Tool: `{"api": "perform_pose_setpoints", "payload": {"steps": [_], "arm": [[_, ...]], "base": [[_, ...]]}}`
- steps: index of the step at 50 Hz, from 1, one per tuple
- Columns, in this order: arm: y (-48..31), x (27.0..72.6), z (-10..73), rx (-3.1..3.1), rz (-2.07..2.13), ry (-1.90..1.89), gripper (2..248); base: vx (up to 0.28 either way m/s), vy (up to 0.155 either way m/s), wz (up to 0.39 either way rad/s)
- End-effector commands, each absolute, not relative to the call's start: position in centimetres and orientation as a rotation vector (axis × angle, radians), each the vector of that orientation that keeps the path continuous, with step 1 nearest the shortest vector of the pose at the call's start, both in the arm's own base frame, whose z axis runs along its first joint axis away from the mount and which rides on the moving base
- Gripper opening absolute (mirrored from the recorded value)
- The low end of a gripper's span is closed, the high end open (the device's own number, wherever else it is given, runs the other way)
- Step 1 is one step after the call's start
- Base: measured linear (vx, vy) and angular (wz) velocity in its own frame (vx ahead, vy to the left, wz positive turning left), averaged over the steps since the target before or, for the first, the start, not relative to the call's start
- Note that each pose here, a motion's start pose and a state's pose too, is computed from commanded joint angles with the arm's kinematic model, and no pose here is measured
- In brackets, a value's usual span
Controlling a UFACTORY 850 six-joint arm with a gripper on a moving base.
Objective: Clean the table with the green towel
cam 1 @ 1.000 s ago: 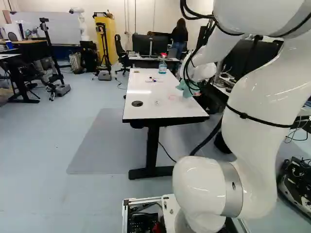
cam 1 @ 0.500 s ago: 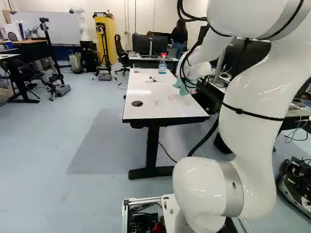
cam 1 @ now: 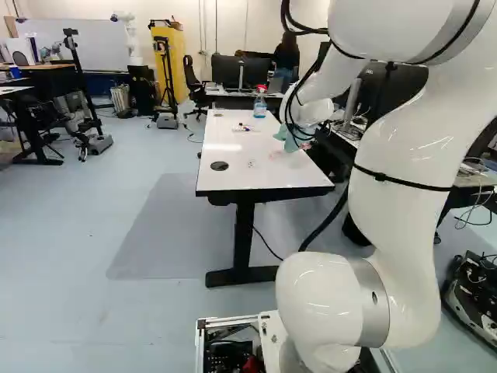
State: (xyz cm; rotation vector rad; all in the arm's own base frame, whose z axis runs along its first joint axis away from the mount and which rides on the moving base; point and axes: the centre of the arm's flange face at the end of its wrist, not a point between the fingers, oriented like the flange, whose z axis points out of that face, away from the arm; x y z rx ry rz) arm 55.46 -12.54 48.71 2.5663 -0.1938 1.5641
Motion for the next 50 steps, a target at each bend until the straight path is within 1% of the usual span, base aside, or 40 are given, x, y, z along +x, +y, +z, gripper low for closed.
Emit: {"api": "perform_pose_setpoints", "payload": {"steps": [50], "arm": [[-13.3, 55.9, 43.4, 2.615, 1.489, -0.213, 30]], "base": [[0.000, 0.000, 0.000]]}}
